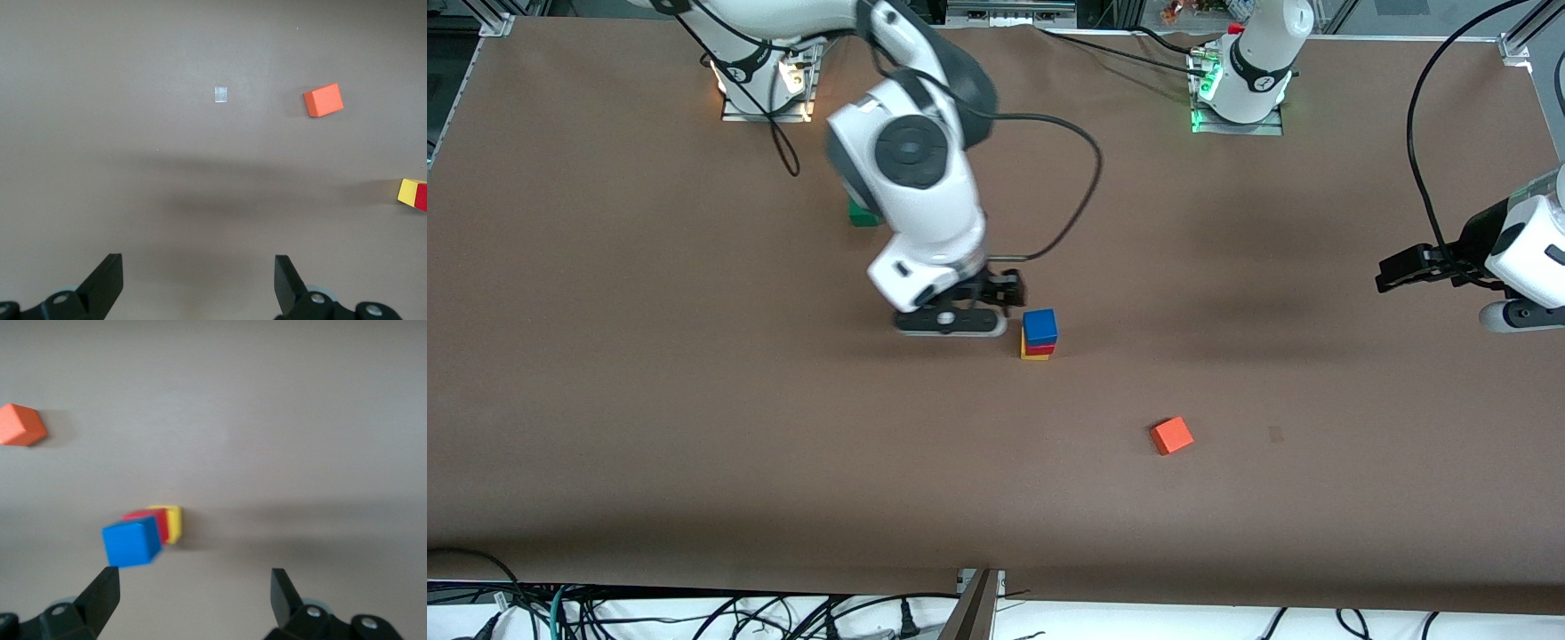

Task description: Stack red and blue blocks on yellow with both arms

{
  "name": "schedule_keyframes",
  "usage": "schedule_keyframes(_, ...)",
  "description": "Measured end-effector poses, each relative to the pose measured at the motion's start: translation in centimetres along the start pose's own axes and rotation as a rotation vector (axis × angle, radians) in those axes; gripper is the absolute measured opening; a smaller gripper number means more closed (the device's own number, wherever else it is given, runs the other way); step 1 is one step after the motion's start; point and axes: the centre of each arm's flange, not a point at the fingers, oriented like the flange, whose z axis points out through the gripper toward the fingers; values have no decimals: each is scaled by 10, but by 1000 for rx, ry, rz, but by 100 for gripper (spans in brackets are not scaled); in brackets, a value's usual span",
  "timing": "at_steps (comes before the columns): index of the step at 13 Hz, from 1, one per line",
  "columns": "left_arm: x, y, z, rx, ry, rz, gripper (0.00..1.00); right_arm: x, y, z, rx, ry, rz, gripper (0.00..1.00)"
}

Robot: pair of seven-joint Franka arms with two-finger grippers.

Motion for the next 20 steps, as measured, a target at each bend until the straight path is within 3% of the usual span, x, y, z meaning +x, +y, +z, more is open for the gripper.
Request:
schedule_keyframes(4,1,1,-4,-3,11,1,100,21,101,-52,4,-110,-35,100)
schedule_keyframes(8,0,4,-7,-4,18,7,100,-6,189,-108,-31,-167,-29,100)
schedule_keyframes(11,0,5,-7,-4,18,8,100,-31,251,-141,-73,-157,-67,100)
schedule_keyframes(15,0,5,-7,-4,18,9,100,-37,335,-163,-81,-147,-124,100)
schedule_keyframes(20,0,5,-8,-5,20,9,100,-42,337,-172,-123,-126,-166,100)
